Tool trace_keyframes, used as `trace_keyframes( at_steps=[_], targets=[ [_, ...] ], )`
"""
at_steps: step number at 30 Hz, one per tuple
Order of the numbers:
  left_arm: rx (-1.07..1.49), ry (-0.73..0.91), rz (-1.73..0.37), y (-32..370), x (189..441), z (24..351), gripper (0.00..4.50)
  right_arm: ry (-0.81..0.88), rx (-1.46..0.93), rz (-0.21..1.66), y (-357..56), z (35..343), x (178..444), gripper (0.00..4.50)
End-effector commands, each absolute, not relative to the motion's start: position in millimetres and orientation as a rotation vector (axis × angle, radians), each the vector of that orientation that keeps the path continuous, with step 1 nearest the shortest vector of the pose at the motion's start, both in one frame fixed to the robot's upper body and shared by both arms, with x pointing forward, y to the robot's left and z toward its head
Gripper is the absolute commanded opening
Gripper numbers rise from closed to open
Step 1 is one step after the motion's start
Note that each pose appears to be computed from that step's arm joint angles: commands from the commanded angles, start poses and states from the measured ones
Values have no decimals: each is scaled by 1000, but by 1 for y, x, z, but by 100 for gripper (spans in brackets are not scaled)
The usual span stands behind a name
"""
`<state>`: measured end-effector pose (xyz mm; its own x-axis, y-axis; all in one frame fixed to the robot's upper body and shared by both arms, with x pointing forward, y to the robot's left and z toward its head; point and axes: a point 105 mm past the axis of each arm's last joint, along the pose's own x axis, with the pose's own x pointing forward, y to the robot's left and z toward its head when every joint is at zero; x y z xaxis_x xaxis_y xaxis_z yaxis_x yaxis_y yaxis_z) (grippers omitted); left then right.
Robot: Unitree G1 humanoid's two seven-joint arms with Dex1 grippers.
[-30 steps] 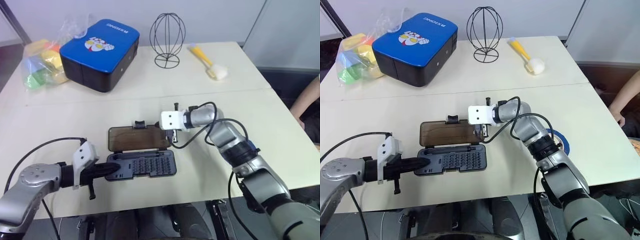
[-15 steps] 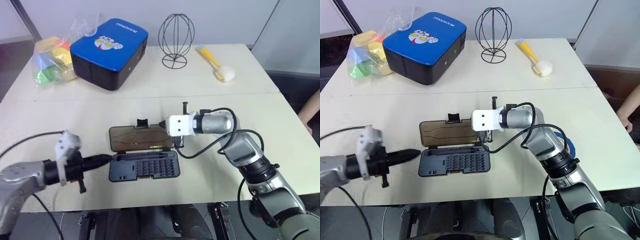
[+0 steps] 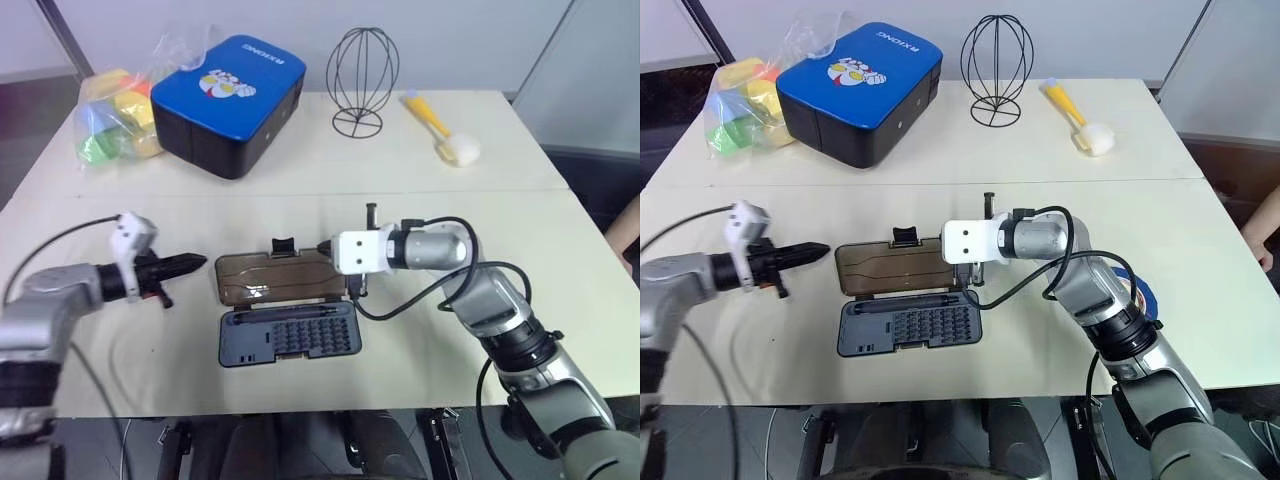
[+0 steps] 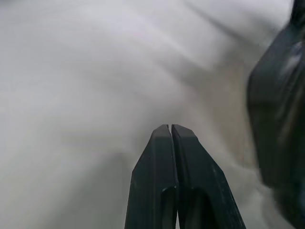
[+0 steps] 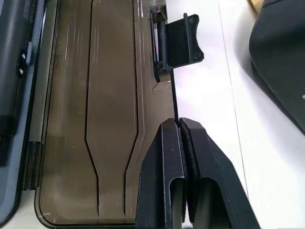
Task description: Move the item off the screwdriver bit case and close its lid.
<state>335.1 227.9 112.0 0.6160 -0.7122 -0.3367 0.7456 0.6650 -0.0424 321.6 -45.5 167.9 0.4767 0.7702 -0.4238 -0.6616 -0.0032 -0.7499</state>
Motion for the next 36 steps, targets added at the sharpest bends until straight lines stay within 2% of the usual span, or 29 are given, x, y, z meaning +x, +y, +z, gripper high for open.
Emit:
trace_keyframes(
  at_steps=[1,4,5,7,13,17,20,24,27,31,33,36],
  targets=[
    [167,311,-921,206,348,114,6,-198,-1111,1130,-41,185,313,0],
    [176,297,-982,198,345,119,6,-178,-1101,1117,-44,186,314,0],
    [169,292,-990,198,343,122,1,-173,-1097,1111,-45,186,314,27],
    [162,286,-1011,198,340,128,0,-166,-1098,1099,-47,185,315,98],
    [172,282,-1046,201,331,141,0,-118,-1036,1081,-58,192,312,395],
    [180,282,-1130,192,318,152,0,-83,-780,1127,-74,225,292,395],
    [181,317,-1260,180,296,158,0,-39,-525,1220,-88,251,267,395],
    [269,439,-1408,177,265,146,0,98,-330,1355,-101,247,231,395],
    [451,499,-1369,192,277,122,0,228,-352,1367,-89,201,214,310],
    [501,439,-1340,189,302,128,0,265,-393,1394,-75,171,201,118],
    [515,400,-1325,184,319,137,0,281,-430,1407,-66,153,196,8],
    [502,364,-1338,174,332,147,0,286,-492,1439,-57,135,188,2]
  ],
)
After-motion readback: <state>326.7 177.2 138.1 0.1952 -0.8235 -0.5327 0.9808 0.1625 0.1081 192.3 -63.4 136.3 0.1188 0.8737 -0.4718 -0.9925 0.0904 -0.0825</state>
